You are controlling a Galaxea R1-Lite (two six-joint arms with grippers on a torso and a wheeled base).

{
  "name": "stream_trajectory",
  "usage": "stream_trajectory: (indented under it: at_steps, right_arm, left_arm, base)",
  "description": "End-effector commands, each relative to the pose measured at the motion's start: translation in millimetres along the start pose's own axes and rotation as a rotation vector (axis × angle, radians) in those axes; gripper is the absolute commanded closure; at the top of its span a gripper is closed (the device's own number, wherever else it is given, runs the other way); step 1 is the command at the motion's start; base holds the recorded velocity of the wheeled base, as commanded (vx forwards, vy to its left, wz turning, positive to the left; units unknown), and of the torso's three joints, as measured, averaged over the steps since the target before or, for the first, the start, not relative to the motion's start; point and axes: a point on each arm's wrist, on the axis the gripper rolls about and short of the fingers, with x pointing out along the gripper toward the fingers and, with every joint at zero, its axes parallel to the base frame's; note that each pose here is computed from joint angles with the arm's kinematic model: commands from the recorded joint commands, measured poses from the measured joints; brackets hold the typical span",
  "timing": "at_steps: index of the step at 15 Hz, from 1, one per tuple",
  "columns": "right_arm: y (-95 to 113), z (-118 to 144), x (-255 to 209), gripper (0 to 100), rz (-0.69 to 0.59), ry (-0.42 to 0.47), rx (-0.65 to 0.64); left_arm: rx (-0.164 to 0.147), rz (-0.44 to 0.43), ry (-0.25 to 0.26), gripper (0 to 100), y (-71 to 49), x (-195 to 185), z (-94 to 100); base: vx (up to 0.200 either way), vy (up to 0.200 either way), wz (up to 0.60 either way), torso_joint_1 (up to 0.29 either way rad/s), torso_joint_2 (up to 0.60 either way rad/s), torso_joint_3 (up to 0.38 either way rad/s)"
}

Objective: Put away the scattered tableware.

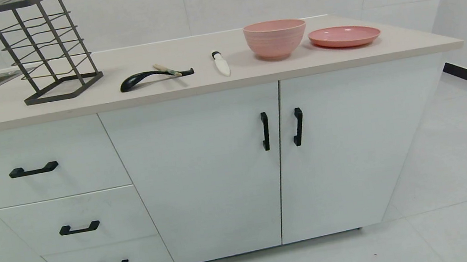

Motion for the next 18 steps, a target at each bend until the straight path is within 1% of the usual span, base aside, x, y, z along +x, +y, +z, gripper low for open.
stream_trajectory:
  at_steps: [1,4,5,6,7,8,9,10,11,12,13,15,16,17,18]
  right_arm:
    - [0.0,0.0,0.1,100,0.0,0.001,-0.002]
    - [0.0,0.0,0.1,100,0.0,0.001,-0.002]
    - [0.0,3.0,0.3,100,-0.001,-0.034,0.003]
    - [0.2,12.6,-0.6,100,-0.001,-0.124,0.015]
    - [0.3,20.4,-1.9,100,-0.001,-0.2,0.018]
    - [0.3,20.4,-1.9,100,-0.001,-0.2,0.018]
    - [1.0,37.6,-8.7,100,0.019,-0.26,0.026]
    - [1.7,47.3,-13.0,100,0.047,-0.252,0.025]
    - [3.0,59.9,-19.0,100,0.095,-0.219,0.02]
    - [3.9,65.6,-23.0,100,0.143,-0.163,0.014]
    - [4.8,67.1,-24.5,100,0.186,-0.107,0.008]
    - [6.1,66.2,-22.6,100,0.235,-0.07,-0.031]
    - [7.0,67.9,-17.1,100,0.264,-0.035,-0.064]
    - [7.4,70.5,-13.7,100,0.282,-0.015,-0.063]
    - [8.3,76.4,-4.6,100,0.327,0.036,-0.056]
  left_arm:
    - [0.004,0.001,0.002,0,-0.1,0.1,0.0]
    - [0.006,-0.001,0.002,0,-0.1,0.1,0.0]
    - [0.004,-0.001,0.002,0,-0.1,0.1,0.0]
    - [-0.001,0.001,0.0,0,-0.1,0.1,0.1]
    - [0.004,-0.001,0.002,0,-0.1,0.1,0.0]
    - [0.004,-0.001,0.002,0,-0.1,0.1,0.0]
    - [0.004,-0.001,0.002,0,-0.1,0.1,0.0]
    - [0.004,-0.001,0.002,0,-0.1,0.1,0.0]
    - [0.006,-0.001,0.002,0,-0.1,0.1,0.0]
    - [0.006,0.001,0.002,0,-0.1,0.1,0.0]
    - [0.006,0.001,0.002,0,-0.1,0.1,0.0]
    - [0.006,-0.001,0.002,0,-0.1,0.1,0.0]
    - [0.004,0.001,0.002,0,-0.1,0.1,0.0]
    - [0.004,0.001,0.002,0,-0.1,0.1,0.0]
    - [0.004,-0.001,0.002,0,-0.1,0.1,0.0]
  base:
    - [0.0,0.0,0.0,0.0,0.0,0.0]
    - [0.0,0.0,0.0,0.0,0.0,0.0]
    - [0.0,0.0,0.0,0.0,0.0,0.0]
    - [0.0,0.0,0.0,0.0,0.0,0.0]
    - [0.0,0.0,0.0,0.0,0.0,0.0]
    - [0.0,0.0,0.0,0.0,0.0,0.0]
    - [0.0,0.0,0.0,0.0,0.0,0.0]
    - [0.0,0.0,0.0,0.0,0.0,0.0]
    - [0.0,0.0,0.0,0.0,0.0,0.0]
    - [0.0,0.0,0.0,0.0,0.0,0.0]
    - [0.0,0.0,0.0,0.0,0.0,0.0]
    - [0.0,0.0,0.0,0.0,0.0,0.0]
    - [0.0,0.0,0.0,0.0,0.0,0.0]
    - [0.0,0.0,0.0,0.0,0.0,0.0]
    - [0.0,0.0,0.0,0.0,0.0,0.0]
